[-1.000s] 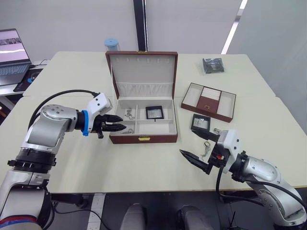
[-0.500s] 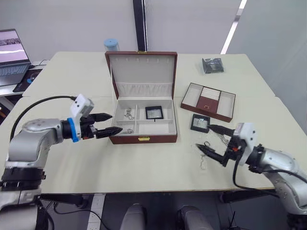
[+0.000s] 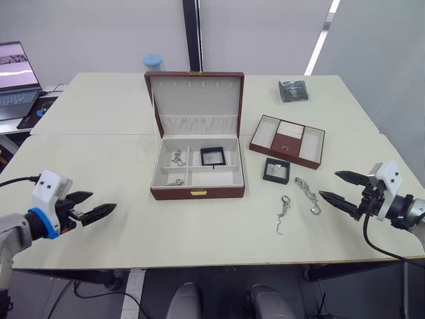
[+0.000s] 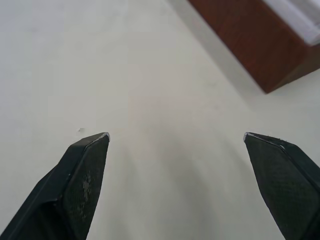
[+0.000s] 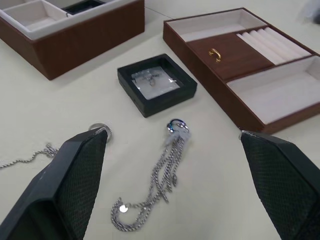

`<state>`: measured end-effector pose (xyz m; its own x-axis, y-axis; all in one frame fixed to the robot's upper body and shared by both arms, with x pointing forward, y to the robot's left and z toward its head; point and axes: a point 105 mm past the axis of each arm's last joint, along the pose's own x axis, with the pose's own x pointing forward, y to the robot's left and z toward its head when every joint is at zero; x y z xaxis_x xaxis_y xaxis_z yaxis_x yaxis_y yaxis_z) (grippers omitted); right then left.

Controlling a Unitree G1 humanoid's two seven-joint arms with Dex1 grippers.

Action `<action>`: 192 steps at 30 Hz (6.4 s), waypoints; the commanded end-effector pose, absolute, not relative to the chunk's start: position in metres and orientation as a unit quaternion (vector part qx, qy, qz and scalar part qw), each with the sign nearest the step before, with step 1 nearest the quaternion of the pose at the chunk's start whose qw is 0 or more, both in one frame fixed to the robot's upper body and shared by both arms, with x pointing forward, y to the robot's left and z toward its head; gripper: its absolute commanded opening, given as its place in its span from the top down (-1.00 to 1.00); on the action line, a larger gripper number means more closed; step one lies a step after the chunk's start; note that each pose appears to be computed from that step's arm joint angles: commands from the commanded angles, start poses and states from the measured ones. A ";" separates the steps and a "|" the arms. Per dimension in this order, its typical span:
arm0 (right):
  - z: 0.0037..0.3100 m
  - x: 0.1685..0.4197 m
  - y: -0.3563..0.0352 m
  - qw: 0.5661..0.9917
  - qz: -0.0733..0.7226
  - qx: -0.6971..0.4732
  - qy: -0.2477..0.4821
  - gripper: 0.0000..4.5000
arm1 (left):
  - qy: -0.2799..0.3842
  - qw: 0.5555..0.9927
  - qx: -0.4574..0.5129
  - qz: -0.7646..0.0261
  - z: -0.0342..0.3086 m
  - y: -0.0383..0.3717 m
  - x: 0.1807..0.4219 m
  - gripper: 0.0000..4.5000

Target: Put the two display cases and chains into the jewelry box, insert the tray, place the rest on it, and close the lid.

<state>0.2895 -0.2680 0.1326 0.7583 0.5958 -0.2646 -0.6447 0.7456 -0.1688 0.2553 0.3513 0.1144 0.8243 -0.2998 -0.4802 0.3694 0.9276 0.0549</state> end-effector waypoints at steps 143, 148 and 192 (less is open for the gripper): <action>0.165 0.351 0.020 0.660 0.688 -0.245 0.178 1.00 | -0.040 0.961 0.070 -0.266 0.113 0.173 0.189 -1.00; 0.161 0.356 0.021 0.665 0.681 -0.244 0.186 1.00 | -0.041 0.962 0.070 -0.262 0.114 0.173 0.189 -1.00; 0.133 0.318 -0.246 0.915 0.376 -0.130 0.070 -0.98 | 0.117 0.973 0.129 -0.151 0.131 0.351 0.250 -1.00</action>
<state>0.3181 -0.2364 0.1157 0.6700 0.6890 -0.2762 -0.7368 0.6625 -0.1346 0.2516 0.3404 0.1243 0.9192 -0.2877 -0.2689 0.3415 0.9224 0.1807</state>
